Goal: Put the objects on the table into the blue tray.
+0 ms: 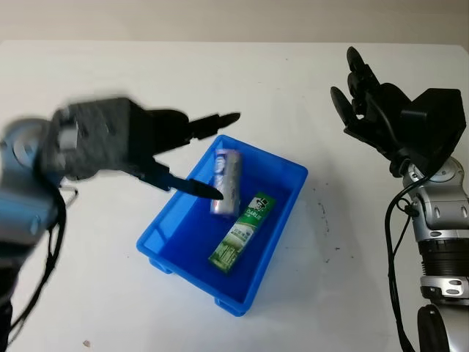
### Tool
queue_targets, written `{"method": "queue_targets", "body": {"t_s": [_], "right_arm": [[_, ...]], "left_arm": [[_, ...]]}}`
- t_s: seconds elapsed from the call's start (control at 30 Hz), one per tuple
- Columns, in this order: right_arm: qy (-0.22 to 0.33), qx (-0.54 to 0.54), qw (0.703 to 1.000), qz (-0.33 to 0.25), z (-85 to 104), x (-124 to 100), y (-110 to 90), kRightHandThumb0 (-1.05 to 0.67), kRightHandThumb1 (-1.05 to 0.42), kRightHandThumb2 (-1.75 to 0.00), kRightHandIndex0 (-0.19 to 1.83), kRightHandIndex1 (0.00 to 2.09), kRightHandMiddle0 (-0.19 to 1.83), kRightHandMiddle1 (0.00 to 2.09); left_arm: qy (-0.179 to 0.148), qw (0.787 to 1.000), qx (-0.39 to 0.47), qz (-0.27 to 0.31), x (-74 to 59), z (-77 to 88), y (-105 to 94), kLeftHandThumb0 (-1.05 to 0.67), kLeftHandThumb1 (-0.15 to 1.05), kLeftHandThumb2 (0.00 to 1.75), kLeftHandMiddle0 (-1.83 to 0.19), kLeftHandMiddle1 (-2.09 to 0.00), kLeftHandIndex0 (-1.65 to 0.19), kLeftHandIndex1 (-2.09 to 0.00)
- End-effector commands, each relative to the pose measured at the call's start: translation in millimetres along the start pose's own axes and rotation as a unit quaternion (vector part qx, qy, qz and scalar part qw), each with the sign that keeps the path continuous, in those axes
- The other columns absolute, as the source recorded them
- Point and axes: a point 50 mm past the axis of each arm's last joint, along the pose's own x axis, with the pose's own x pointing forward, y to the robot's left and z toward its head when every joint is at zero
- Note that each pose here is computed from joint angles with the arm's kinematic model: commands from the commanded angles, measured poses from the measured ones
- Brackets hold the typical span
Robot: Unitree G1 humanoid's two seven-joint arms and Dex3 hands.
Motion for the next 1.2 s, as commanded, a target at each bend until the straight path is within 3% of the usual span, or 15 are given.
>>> {"method": "queue_targets", "body": {"t_s": [0.0, 0.03, 0.1, 0.17, 0.23, 0.4, 0.53, 0.7, 0.93, 1.17], "right_arm": [[-0.012, -0.003, 1.000, 0.001, 4.4, 2, -1, -0.54, -1.05, -0.61, -0.19, 0.00, -0.19, 0.00], [-0.014, -0.002, 1.000, 0.001, 4.8, 3, -1, -0.54, -1.05, -0.61, -0.19, 0.00, -0.19, 0.00], [-0.021, 0.006, 1.000, 0.004, 6.7, 5, 0, -0.53, -1.05, -0.62, -0.19, 0.00, -0.19, 0.00], [-0.028, 0.016, 0.999, 0.007, 8.8, 8, 1, -0.54, -1.05, -0.62, -0.19, 0.00, -0.19, 0.00], [-0.034, 0.028, 0.999, 0.010, 10.1, 10, 3, -0.54, -1.05, -0.63, -0.19, 0.00, -0.19, 0.00], [-0.052, 0.043, 0.998, 0.013, 14.8, 16, 13, -0.61, -1.05, -0.67, -0.19, 0.00, -0.19, 0.00], [-0.069, 0.058, 0.996, 0.028, 14.6, 19, 22, -0.66, -1.05, -0.74, -0.19, 0.00, -0.19, 0.00], [-0.069, 0.075, 0.994, 0.029, 8.9, 22, 26, -0.72, -1.05, -0.78, -0.19, 0.00, -0.19, 0.00], [-0.055, 0.104, 0.993, 0.017, 1.8, 20, 30, -0.77, -1.05, -0.77, -0.19, 0.00, -0.19, 0.00], [-0.042, 0.117, 0.992, 0.010, -4.2, 17, 31, -0.75, -1.05, -0.76, -0.19, 0.00, -0.19, 0.00]], "left_arm": [[-0.041, 0.998, -0.006, 0.039, -10.6, 10.3, 15.6, -0.80, 0.91, 0.05, 0.19, 0.00, 0.19, 0.00], [-0.049, 0.996, -0.007, 0.070, -13.6, 10.8, 20.9, -0.83, 0.94, 0.06, 0.19, 0.00, 0.19, 0.00], [-0.073, 0.983, -0.032, 0.168, -19.7, 9.1, 33.4, -0.86, 1.02, 0.36, 0.19, 0.00, 0.19, 0.00], [-0.097, 0.961, -0.075, 0.248, -20.4, -2.1, 42.4, -0.82, 1.04, 0.58, 0.19, 0.00, 0.19, 0.00], [-0.112, 0.944, -0.098, 0.295, -17.2, -15.3, 47.1, -0.79, 1.05, 0.66, 0.19, 0.00, 0.19, 0.00], [-0.137, 0.889, -0.214, 0.382, -1.3, -76.6, 44.8, -0.81, 1.05, 0.72, 0.19, 0.00, 0.19, 0.00], [-0.123, 0.866, -0.273, 0.400, 15.9, -115.1, 28.4, -0.80, 1.05, 0.77, 0.19, 0.00, 0.19, 0.00], [-0.087, 0.850, -0.309, 0.418, 34.3, -141.5, 5.3, -0.79, 1.05, 0.77, 0.19, 0.00, 0.19, 0.00], [-0.064, 0.860, -0.310, 0.399, 44.2, -158.0, -11.7, -0.78, 1.05, 0.76, 0.19, 0.00, 0.19, 0.00], [-0.060, 0.865, -0.305, 0.393, 45.6, -160.1, -16.0, -0.80, 1.05, 0.75, 0.19, 0.00, 0.19, 0.00]]}}
